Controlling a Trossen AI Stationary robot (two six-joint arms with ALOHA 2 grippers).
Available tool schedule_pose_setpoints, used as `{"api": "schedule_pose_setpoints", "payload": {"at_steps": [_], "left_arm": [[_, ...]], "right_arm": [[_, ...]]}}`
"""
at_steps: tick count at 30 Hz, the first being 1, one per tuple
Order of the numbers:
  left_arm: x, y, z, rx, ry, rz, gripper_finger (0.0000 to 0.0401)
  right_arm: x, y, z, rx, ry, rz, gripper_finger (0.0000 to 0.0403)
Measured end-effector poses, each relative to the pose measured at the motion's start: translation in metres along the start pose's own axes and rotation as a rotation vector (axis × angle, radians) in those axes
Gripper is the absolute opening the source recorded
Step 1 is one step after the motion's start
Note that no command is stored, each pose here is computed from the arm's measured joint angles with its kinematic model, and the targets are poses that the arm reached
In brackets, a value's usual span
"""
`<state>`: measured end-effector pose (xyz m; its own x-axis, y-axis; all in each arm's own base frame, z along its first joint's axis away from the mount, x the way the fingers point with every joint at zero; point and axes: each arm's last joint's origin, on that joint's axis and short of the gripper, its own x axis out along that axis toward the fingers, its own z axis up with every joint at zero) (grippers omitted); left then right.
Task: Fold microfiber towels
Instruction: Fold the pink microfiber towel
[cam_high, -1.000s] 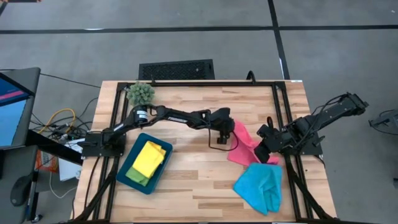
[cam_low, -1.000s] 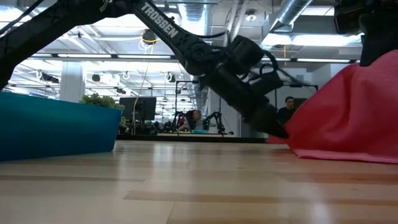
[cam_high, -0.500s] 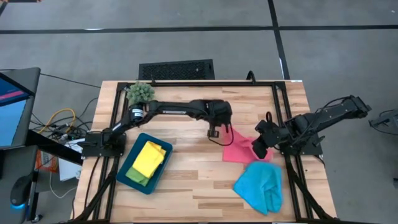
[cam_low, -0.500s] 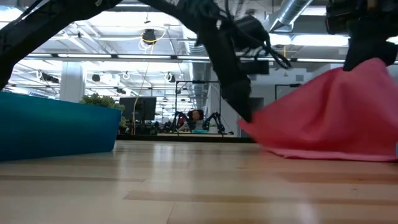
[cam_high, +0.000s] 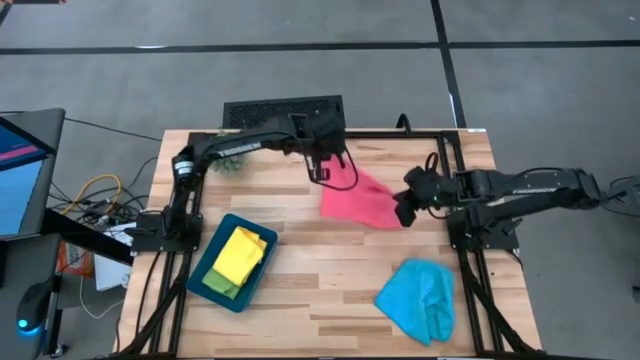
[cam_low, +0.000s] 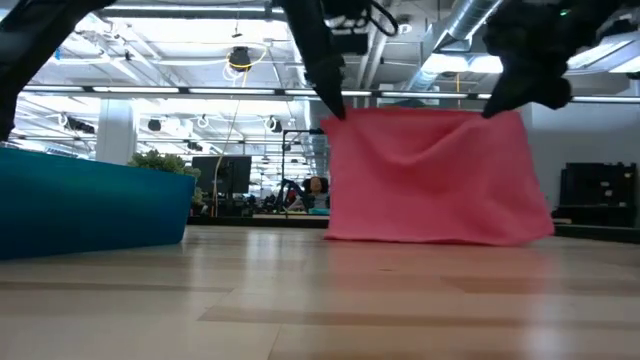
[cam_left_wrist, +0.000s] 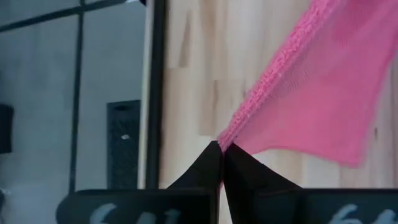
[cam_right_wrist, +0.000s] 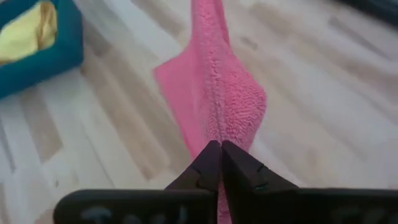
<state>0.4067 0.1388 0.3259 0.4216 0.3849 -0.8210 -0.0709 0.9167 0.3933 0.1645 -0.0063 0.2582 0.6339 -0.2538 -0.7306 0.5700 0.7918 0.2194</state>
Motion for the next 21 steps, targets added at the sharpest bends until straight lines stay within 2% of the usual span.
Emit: {"api": "schedule_pose_setpoints", "payload": {"at_steps": [5, 9, 17, 21], "left_arm": [[-0.011, 0.005, -0.003, -0.027, -0.015, -0.012, 0.0000], [-0.012, -0.001, -0.003, -0.040, -0.012, -0.061, 0.0000], [-0.005, -0.019, -0.006, 0.002, 0.046, -0.117, 0.0000], [-0.005, -0.019, -0.006, -0.008, 0.044, -0.115, 0.0000]], "right_arm": [[0.004, -0.004, 0.013, -0.028, -0.050, 0.057, 0.0039], [0.010, -0.006, 0.015, -0.054, -0.004, 0.088, 0.0055], [0.025, 0.000, 0.012, -0.206, 0.073, 0.098, 0.0141], [0.033, 0.001, 0.011, -0.219, 0.102, 0.082, 0.0184]]}}
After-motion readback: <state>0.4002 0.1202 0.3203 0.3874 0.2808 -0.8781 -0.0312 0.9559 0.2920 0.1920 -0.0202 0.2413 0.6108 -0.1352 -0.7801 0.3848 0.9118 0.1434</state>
